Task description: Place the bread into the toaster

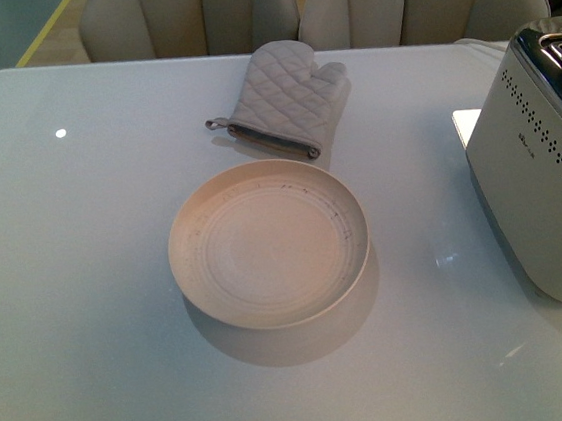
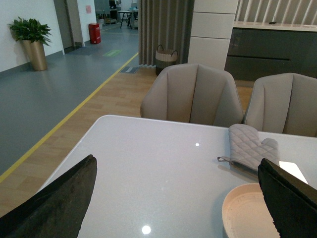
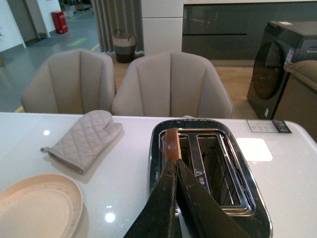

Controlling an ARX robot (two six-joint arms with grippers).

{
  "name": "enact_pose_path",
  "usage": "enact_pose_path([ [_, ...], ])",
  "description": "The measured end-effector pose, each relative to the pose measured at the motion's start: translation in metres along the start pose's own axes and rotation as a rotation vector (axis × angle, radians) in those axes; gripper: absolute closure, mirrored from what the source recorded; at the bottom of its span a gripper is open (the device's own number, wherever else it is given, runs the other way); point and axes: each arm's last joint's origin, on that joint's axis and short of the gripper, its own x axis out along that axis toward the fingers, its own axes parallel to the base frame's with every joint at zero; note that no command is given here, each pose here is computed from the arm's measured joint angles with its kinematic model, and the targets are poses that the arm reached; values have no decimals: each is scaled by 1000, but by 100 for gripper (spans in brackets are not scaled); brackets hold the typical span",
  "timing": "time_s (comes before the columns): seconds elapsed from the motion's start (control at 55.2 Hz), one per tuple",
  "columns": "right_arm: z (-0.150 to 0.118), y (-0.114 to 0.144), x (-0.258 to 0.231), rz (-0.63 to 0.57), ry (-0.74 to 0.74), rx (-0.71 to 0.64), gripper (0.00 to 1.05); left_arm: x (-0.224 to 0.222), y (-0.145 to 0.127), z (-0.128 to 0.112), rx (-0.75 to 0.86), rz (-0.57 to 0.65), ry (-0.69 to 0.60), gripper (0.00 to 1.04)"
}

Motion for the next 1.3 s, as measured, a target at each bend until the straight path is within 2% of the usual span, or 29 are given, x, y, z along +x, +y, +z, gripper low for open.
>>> enact_pose_path([
  [0.906, -7, 0, -28, -1, -22, 0, 103, 0, 0, 0, 0, 0, 0, 7],
  [1.304, -7, 0, -28, -1, -23, 0, 35, 0, 0, 0, 0, 0, 0, 7],
])
